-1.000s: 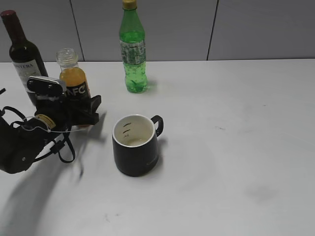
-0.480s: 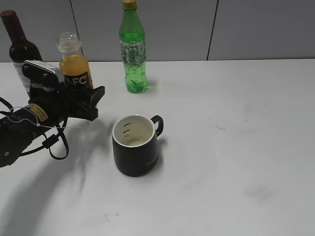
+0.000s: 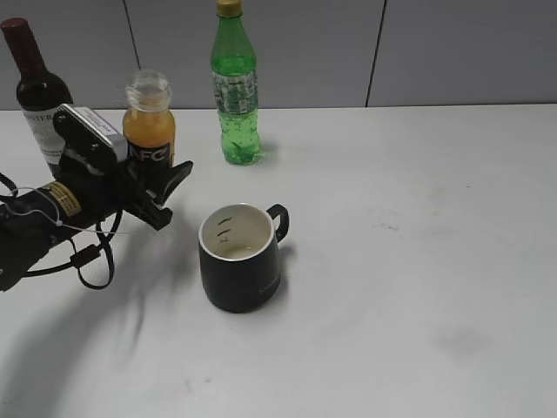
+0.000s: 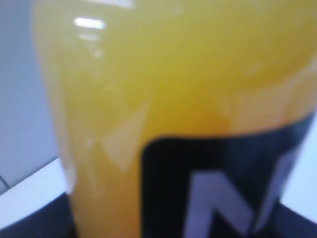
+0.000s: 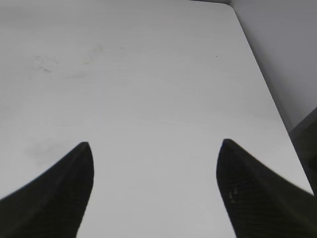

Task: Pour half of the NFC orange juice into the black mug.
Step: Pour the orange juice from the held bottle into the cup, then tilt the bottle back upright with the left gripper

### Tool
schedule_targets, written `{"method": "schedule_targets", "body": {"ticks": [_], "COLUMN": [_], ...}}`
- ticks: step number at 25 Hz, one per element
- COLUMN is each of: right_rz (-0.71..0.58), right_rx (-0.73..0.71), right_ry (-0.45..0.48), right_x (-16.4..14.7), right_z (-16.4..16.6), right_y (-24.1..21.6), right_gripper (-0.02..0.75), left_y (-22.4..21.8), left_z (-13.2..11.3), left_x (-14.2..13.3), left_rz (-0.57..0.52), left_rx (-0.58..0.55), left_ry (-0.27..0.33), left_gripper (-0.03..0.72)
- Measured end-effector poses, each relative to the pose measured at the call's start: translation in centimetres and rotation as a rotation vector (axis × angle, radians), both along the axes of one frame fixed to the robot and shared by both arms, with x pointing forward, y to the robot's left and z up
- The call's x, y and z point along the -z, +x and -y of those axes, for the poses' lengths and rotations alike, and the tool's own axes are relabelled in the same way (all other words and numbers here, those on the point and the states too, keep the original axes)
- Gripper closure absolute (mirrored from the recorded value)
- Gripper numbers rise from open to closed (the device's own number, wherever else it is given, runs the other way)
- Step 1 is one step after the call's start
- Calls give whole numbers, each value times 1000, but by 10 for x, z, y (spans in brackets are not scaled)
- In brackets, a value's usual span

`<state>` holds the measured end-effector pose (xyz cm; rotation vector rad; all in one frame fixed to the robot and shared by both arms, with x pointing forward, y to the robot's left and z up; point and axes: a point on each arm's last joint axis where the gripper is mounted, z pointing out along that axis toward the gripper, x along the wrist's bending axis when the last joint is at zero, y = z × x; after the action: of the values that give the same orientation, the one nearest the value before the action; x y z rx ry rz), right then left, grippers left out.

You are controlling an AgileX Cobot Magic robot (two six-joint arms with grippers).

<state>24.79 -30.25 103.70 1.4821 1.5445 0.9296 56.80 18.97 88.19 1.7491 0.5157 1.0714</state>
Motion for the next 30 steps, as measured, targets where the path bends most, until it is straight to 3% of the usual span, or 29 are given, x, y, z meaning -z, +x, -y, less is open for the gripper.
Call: {"method": "schedule_targets", "body": {"ticks": [10,20,30], "right_rz": [0,0,0], "right_rx": [0,0,0], "right_ry": [0,0,0], "right_x": [0,0,0], "right_z": [0,0,0], "right_y": [0,0,0], "right_gripper": [150,150,150], "left_y": [0,0,-2], "left_z": [-1,-2,2], "left_x": [0,8,12], "left_rz": [170,234,288], "left_rx": [41,54,117], "left_ry": [277,429,516], "left_gripper": [215,215,215]}}
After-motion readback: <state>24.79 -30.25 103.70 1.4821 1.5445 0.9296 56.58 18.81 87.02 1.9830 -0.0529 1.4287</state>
